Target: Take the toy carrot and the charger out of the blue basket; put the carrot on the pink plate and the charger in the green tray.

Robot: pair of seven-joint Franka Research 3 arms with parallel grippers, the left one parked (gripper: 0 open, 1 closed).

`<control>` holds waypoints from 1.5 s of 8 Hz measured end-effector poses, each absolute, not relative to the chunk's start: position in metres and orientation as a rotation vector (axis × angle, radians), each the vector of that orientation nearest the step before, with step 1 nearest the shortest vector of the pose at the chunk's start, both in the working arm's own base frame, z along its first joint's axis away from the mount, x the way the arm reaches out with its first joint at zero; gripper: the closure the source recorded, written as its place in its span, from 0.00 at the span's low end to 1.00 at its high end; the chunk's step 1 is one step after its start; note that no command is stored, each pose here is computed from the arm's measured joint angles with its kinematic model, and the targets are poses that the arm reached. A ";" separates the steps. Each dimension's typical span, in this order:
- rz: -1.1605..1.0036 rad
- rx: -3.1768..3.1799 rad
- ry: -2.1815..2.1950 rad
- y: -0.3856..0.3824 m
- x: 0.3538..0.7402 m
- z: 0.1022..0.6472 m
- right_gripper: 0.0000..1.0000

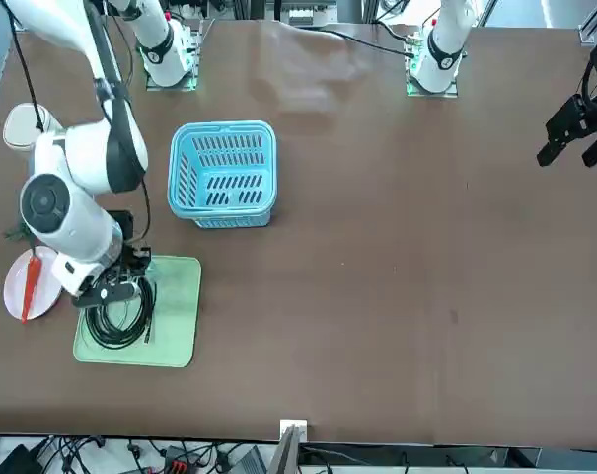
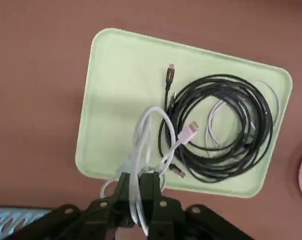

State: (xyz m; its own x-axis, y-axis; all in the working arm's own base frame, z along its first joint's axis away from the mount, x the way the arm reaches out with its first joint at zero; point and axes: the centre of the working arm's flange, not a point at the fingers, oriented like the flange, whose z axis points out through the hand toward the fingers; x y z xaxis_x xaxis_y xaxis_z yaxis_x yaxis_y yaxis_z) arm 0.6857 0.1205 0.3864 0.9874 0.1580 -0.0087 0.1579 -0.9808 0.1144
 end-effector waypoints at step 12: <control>0.021 3.037 0.265 0.112 0.700 0.348 0.03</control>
